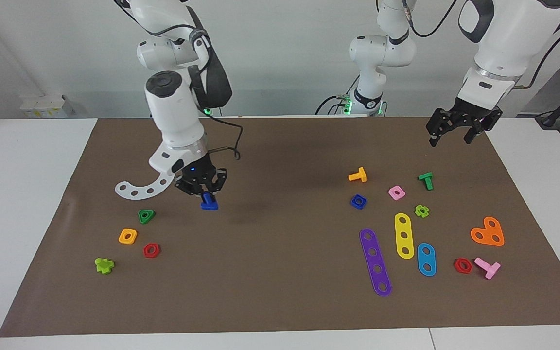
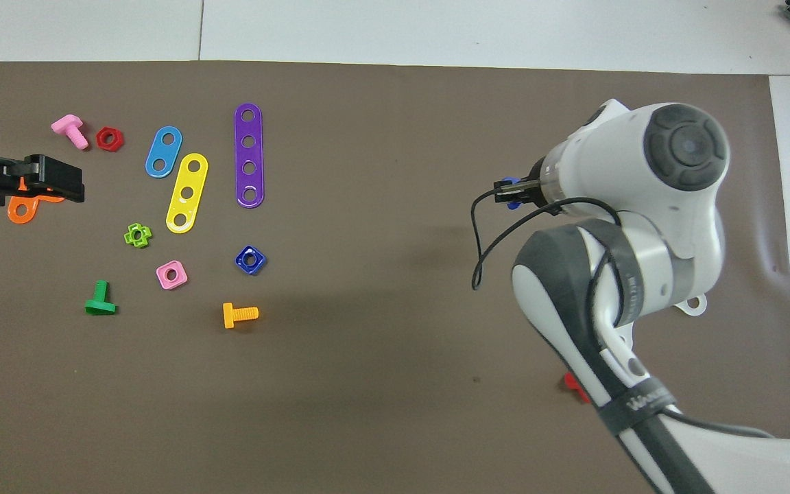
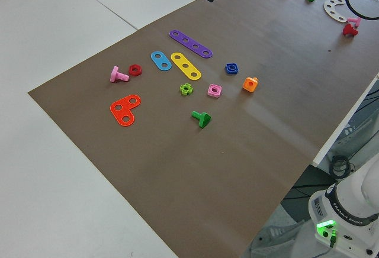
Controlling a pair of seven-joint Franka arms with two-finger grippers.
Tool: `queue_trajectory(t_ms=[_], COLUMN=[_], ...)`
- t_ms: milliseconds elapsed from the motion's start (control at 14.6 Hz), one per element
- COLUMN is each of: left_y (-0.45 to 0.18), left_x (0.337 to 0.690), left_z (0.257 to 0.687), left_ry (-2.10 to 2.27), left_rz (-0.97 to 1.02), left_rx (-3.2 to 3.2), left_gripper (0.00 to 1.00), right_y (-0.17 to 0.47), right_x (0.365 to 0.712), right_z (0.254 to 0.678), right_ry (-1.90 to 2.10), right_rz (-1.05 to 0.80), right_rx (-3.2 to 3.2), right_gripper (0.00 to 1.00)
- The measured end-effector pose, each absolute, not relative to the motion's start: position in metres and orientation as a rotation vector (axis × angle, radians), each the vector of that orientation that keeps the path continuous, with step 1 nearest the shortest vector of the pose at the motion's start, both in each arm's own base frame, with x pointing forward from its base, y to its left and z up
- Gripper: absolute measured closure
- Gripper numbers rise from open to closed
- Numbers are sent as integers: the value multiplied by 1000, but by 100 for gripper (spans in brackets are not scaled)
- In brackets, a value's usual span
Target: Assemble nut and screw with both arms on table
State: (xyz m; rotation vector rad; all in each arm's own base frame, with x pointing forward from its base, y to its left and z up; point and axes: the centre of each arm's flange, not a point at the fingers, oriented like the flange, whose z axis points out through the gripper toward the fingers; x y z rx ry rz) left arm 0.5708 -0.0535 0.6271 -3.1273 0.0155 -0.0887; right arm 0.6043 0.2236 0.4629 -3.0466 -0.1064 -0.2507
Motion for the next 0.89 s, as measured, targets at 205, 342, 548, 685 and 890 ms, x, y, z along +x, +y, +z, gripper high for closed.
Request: queue_trajectory(t_ms=[205,342,548,685,890], left_y=[-53,-53,-53,-55,-57], left_x=[570,569,567,566,568], left_z=[625,622,619,618,596], left_ry=[15,15,15,14,15], left_rz=[-80,-68,-57,-50,-5], left_rx=[-3127,-3127,-3134,-3150,-3156], left_gripper=[4,4,4,5,5], right_y=[314,354,400,425,441], right_x=[592,587,573,570,577], right_z=[444,421,371,342,327], right_ry=[-9,26,83,119,132], right_rz=[-239,-248,-288,-319,-337], right_rx=[-3034,-3028,-3088,-3097,-3088], right_gripper=[81,81,81,81,81])
